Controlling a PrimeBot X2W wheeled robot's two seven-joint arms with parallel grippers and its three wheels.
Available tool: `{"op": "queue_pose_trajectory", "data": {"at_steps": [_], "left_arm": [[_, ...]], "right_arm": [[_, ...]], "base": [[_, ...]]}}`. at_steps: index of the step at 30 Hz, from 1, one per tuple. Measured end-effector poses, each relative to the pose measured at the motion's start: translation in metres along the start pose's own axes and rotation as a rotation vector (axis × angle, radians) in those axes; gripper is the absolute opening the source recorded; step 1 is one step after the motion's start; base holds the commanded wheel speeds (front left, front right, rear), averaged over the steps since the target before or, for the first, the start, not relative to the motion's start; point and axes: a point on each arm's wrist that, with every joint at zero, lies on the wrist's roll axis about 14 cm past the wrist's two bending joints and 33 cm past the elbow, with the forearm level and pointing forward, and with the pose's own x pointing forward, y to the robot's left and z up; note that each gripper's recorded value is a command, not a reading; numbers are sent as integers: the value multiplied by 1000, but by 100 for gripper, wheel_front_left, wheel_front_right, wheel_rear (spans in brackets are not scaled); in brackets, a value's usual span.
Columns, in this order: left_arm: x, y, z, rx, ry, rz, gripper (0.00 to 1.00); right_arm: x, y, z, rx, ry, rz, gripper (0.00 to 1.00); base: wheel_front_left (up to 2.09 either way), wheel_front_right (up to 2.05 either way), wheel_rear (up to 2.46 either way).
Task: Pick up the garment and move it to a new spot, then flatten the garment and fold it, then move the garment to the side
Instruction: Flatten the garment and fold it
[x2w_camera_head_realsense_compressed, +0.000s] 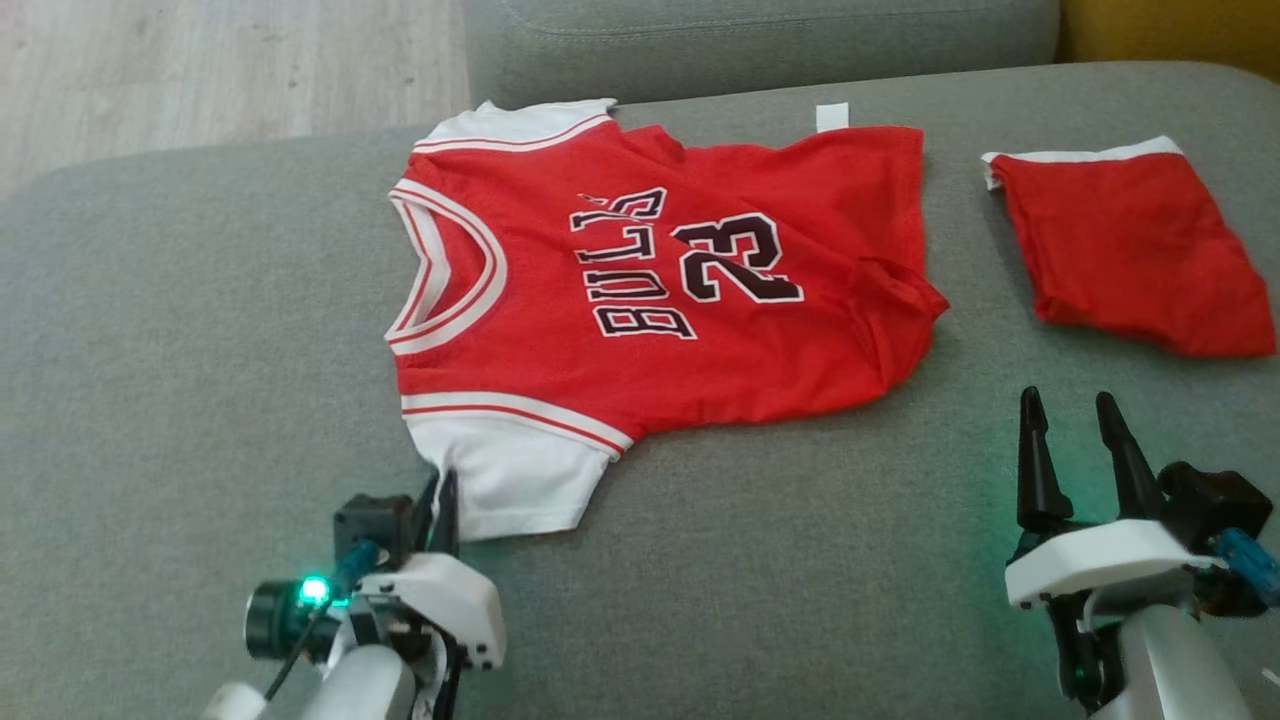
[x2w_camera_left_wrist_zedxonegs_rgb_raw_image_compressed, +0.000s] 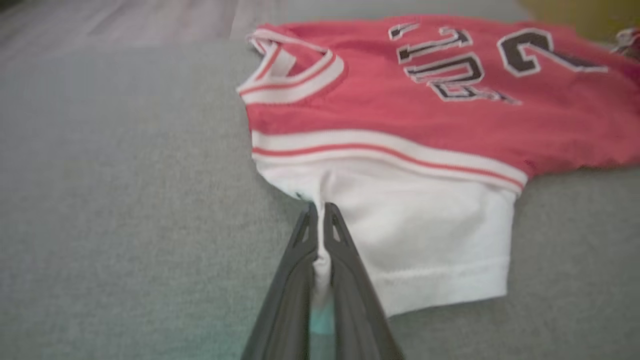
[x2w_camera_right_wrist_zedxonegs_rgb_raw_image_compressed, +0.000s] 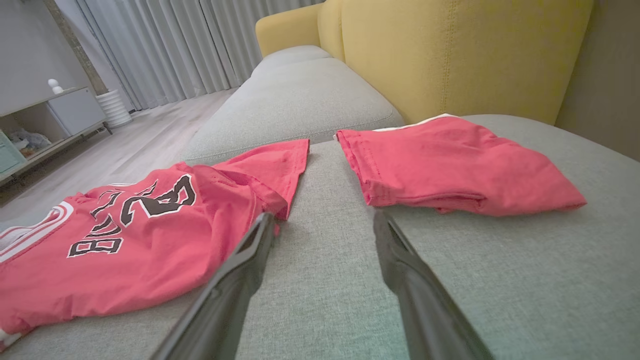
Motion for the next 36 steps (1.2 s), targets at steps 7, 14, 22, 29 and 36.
{"op": "queue_pose_trajectory", "data": {"at_steps": [7, 14, 22, 29, 36], "left_arm": [[-8, 9, 55, -42, -262, 29, 0], [-10, 12, 65, -56, -316, 40, 0], [-8, 13, 58, -57, -295, 41, 0], [-5, 12, 62, -51, -302, 36, 0], [-4, 11, 59, -50, -293, 31, 0]], "right_arm": [[12, 16, 1, -4, 14, 45, 100], [34, 38, -5, 22, 76, 100, 100], [51, 52, -27, 88, 181, 121, 100], [64, 58, -30, 113, 190, 127, 100], [67, 62, -37, 130, 211, 131, 0]], "base": [[0, 0, 0], [0, 0, 0], [0, 0, 0], [0, 0, 0], [0, 0, 0]]}}
